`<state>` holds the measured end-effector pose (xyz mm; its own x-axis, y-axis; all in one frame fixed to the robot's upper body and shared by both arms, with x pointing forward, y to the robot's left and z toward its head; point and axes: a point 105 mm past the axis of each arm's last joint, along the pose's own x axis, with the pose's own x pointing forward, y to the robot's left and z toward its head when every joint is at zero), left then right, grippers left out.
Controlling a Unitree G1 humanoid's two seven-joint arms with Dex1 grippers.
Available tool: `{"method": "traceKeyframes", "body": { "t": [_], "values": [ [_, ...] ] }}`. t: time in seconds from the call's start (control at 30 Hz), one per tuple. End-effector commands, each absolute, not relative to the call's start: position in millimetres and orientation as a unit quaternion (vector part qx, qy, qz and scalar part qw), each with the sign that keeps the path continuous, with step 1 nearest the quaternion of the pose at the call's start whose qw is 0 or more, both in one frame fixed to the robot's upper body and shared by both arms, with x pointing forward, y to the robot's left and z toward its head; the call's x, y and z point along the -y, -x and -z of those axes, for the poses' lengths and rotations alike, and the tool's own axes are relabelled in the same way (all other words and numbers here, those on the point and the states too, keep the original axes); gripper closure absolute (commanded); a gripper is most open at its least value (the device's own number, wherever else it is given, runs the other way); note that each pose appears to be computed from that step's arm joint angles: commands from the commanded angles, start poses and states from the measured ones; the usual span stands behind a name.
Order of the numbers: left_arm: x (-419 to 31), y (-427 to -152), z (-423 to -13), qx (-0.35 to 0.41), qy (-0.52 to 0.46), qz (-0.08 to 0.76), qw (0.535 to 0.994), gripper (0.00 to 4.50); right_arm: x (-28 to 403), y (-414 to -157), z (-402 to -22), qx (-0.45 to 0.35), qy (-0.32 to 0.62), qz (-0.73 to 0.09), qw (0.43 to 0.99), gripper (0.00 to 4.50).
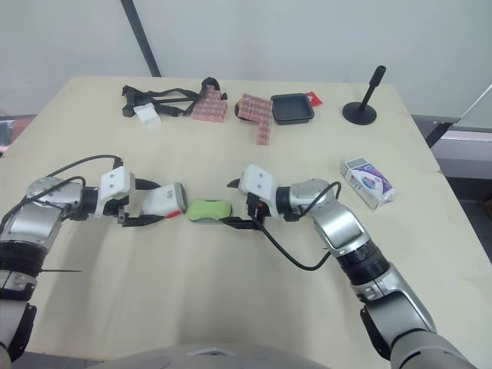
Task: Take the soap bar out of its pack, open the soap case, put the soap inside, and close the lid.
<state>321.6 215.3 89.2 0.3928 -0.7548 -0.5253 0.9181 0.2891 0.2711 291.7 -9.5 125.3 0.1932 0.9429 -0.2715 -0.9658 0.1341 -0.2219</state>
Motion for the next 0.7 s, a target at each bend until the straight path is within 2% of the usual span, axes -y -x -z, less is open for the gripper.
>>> {"method": "traceKeyframes", "body": {
  "t": [0.03, 0.33, 0.7],
  "values": [
    [-217.0, -323.0, -92.6, -0.147, -0.279, 0.528, 0.788, 1.05, 8.2, -290.1, -135.8, -0.016, 0.181, -0.632, 0.753, 0.0],
    [-233.2, -311.4, -102.3, -0.143, -0.294, 0.518, 0.79, 1.05, 4.3, -298.2, -123.6, -0.072, 0.214, -0.623, 0.749, 0.0],
    [-242.2, -298.1, -117.4, -0.126, -0.304, 0.503, 0.799, 1.05, -15.3, -299.7, -115.3, -0.088, 0.219, -0.641, 0.731, 0.0]
  ]
}}
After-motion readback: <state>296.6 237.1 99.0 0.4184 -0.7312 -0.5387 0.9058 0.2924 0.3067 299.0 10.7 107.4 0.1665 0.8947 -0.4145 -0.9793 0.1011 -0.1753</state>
